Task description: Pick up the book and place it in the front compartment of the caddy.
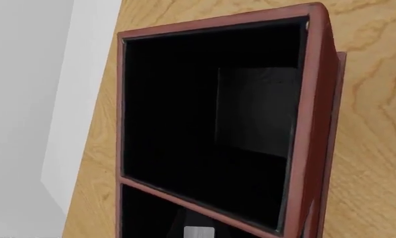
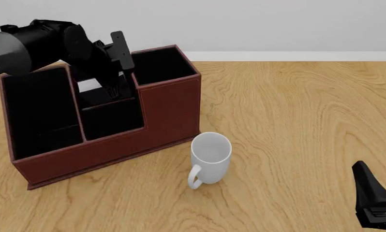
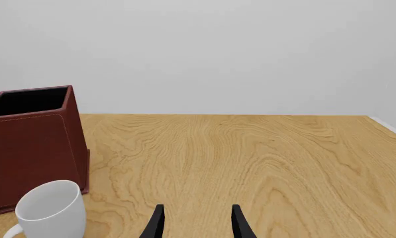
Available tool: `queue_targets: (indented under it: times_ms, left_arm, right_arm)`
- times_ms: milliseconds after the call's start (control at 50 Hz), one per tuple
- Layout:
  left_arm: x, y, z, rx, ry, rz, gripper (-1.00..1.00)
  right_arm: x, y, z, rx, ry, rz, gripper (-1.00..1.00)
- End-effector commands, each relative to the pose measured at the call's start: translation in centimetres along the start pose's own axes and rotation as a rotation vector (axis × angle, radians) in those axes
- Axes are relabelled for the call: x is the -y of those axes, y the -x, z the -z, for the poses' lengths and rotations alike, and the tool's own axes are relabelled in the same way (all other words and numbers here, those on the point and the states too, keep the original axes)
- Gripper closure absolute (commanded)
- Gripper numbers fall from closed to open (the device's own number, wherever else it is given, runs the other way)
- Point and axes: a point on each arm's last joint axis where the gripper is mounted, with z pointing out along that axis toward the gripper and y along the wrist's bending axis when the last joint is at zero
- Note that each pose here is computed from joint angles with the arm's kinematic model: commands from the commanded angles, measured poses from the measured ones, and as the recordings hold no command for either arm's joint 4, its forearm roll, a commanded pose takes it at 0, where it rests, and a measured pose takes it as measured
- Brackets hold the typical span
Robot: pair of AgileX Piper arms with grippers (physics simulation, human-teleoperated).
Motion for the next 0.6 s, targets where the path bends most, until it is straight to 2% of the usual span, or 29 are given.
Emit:
queue_targets:
  times_ms: [20,180,220,260,280,320,340,600]
  left_arm:
    - [-0.2,-0.4,-0.6,-0.007,0.012,-0.018,1.0]
    - [-0.4,-1.3,-1.4,-0.018,0.02,-0.022,1.0]
    - [0.0,-1.5,-1.5,-0.022,0.013,-0.032,1.0]
    - [-0.6,-2.1,-1.9,-0.028,0.029,-0.025,1.0]
    - [-0.1,-2.0,-1.9,-0.028,0.018,-0.036,1.0]
    - [-1.0,-2.9,-2.3,-0.034,0.048,-0.035,1.0]
    - [-0.7,-2.8,-2.3,-0.037,0.035,-0.039,-1.0]
    - [-1.6,-2.9,-0.6,-0.014,0.1,-0.059,-1.0]
  right_arm:
    - [0.0,0.0,0.0,0.0,0.0,0.0,-1.0]
    - [0.0,0.0,0.0,0.0,0.0,0.0,-1.0]
    - [0.0,0.0,0.0,0.0,0.0,0.0,-1.0]
    - [0.0,0.0,0.0,0.0,0.0,0.0,-1.0]
    - [0.0,0.0,0.0,0.0,0.0,0.0,-1.0]
    - [0.0,0.0,0.0,0.0,0.0,0.0,-1.0]
    - [0.0,0.0,0.0,0.0,0.0,0.0,-1.0]
    - [0.0,0.0,0.0,0.0,0.0,0.0,-1.0]
